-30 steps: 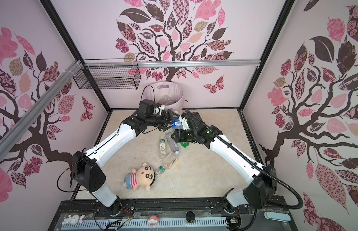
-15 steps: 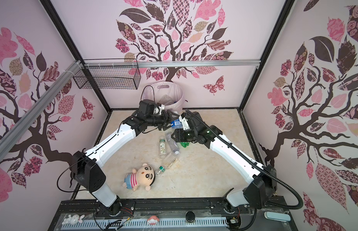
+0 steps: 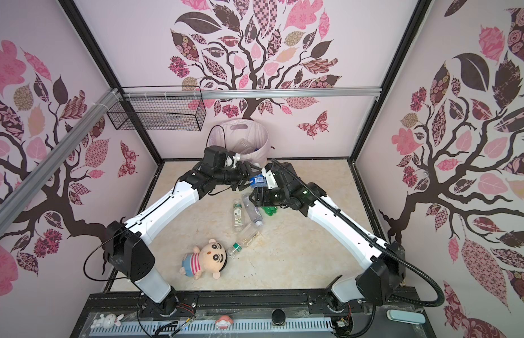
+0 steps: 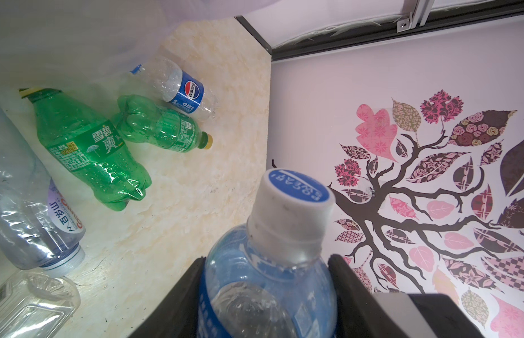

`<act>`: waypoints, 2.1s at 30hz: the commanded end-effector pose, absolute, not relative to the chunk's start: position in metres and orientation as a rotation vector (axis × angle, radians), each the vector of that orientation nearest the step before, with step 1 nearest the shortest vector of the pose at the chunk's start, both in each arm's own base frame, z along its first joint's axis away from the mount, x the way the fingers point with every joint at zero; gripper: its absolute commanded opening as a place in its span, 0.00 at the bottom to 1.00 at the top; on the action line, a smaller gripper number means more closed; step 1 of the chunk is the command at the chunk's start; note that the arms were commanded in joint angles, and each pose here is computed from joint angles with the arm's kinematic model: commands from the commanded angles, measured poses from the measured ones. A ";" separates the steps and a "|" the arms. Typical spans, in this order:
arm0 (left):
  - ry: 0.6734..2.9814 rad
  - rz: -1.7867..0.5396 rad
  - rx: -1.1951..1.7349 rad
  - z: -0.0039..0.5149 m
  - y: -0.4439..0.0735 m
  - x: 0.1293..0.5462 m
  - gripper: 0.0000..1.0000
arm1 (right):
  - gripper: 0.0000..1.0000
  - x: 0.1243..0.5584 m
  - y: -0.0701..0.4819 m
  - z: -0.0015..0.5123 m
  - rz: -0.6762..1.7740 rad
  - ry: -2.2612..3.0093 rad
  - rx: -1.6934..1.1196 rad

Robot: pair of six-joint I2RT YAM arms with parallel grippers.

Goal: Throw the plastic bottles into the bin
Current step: 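Close the left gripper on the bottle's white cap while the right holds it, then raise the bottle over the bin with the left gripper while the right opens and withdraws, then open the left gripper to drop the blue-labelled bottle into the bin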

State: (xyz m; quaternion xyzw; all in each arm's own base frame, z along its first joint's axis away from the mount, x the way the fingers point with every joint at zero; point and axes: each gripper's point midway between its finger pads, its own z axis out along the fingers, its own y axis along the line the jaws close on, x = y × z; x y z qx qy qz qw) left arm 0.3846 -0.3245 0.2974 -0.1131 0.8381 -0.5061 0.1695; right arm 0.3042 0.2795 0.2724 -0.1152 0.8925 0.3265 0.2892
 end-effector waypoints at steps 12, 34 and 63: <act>2.366 -1.309 -0.480 0.285 -0.279 0.395 0.34 | 0.93 0.309 0.279 0.314 0.866 2.244 -0.339; 1.931 -1.218 -0.525 0.417 -0.231 0.455 0.34 | 1.00 0.318 0.250 0.473 0.610 1.645 -0.441; 1.222 -0.757 -0.279 0.630 -0.158 0.478 0.32 | 1.00 0.330 0.256 0.509 0.517 1.531 -0.439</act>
